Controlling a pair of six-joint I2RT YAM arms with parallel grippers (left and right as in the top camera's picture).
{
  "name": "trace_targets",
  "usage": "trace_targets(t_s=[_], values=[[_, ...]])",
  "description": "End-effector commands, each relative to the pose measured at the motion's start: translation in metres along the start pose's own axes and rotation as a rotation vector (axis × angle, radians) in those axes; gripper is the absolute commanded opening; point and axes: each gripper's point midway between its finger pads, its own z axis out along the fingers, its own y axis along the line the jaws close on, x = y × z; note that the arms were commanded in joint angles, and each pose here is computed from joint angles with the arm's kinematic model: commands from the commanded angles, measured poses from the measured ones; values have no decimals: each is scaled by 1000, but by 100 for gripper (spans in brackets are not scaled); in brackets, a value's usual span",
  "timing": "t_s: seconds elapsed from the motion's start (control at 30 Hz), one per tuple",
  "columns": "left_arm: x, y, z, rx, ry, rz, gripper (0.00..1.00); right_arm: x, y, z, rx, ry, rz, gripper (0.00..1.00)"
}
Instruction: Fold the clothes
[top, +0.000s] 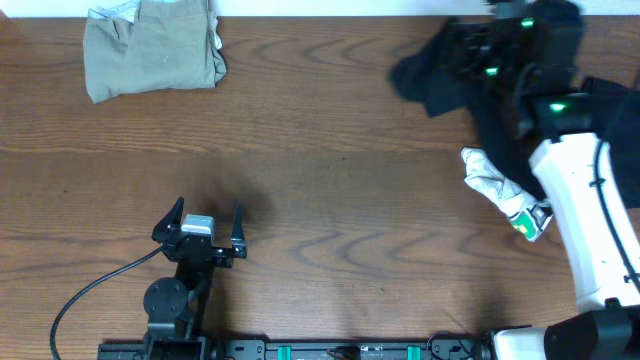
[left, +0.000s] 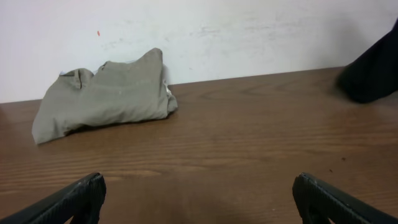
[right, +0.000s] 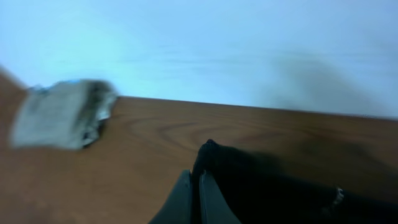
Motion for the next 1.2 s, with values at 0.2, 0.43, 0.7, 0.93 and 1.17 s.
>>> trace_targets(t_s=[0.2, 0.43, 0.7, 0.93, 1.17], values=[[15, -4, 1, 17, 42, 4, 98, 29, 115, 27, -110, 28, -101, 1], [15, -4, 1, 17, 43, 4, 98, 88, 124, 75, -92, 161, -124, 1], [15, -4, 1, 17, 43, 3, 98, 81, 103, 73, -35, 152, -157, 24], [15, -4, 1, 17, 43, 4, 98, 48, 14, -3, 293, 156, -114, 55], [15, -4, 1, 17, 43, 3, 98, 86, -70, -98, 550, 360, 149, 65]])
